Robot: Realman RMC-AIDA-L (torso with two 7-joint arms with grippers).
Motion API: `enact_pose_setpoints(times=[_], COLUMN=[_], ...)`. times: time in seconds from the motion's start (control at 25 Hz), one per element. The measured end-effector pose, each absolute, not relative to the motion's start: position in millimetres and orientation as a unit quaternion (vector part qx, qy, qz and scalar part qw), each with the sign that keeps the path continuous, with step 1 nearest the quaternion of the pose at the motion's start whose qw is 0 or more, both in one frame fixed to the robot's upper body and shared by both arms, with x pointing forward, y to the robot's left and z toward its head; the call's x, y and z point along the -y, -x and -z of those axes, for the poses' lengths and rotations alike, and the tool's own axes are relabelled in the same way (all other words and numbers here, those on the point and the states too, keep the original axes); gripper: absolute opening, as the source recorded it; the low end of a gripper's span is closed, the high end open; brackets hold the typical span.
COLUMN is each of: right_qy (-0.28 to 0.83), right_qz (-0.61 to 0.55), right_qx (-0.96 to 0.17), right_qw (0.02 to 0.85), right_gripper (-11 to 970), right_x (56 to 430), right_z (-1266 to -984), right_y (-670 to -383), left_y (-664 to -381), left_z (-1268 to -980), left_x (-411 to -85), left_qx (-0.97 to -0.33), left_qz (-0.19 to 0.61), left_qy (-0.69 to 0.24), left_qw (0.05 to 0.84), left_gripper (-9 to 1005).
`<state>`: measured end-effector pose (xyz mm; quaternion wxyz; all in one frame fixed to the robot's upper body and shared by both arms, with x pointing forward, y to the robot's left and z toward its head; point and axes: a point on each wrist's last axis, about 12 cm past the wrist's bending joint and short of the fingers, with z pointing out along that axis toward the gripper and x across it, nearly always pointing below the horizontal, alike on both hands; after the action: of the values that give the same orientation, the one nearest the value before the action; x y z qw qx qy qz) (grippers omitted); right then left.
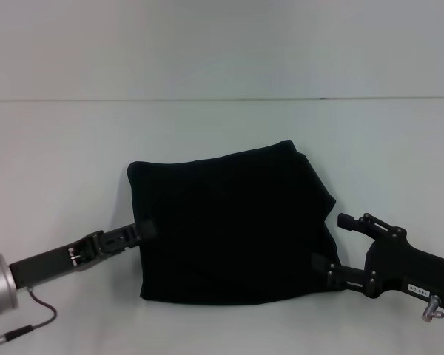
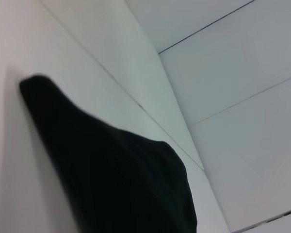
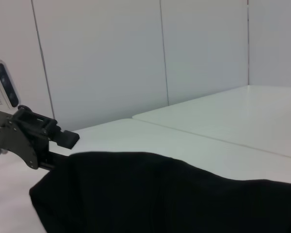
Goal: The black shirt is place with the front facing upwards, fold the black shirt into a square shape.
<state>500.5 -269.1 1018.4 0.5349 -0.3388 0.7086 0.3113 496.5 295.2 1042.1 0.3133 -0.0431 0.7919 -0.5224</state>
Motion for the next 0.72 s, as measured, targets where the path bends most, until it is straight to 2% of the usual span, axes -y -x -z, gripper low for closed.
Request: enact_pose_setpoints(times=[0.12, 0.32, 0.56, 0.72], right_qy=[0.339, 0.34, 0.351, 0.362], right_qz=[-0.311, -0.31, -0.305, -0.305], right_qx=[-0.708, -0.706, -0.699, -0.695], right_qw=[0.537, 0.539, 0.542, 0.541], right_gripper=[938, 938, 938, 938], right_x=[269, 269, 267, 264], right_z=[-1019, -1020, -1021, -1020], right_y=[-501, -502, -503, -503], left_y=[-497, -498, -500, -492], left_z=[-1050, -1073, -1073, -1067], left_x=[-304, -315, -312, -313], left_qx=[-0.796, -0.786, -0.761, -0.747], left_qz=[0.502, 0.428, 0.344, 0.324], left_qy=[0.004, -0.166, -0.326, -0.365], left_qw=[0.338, 0.414, 0.443, 0.452], left_gripper=[490, 679, 938, 953])
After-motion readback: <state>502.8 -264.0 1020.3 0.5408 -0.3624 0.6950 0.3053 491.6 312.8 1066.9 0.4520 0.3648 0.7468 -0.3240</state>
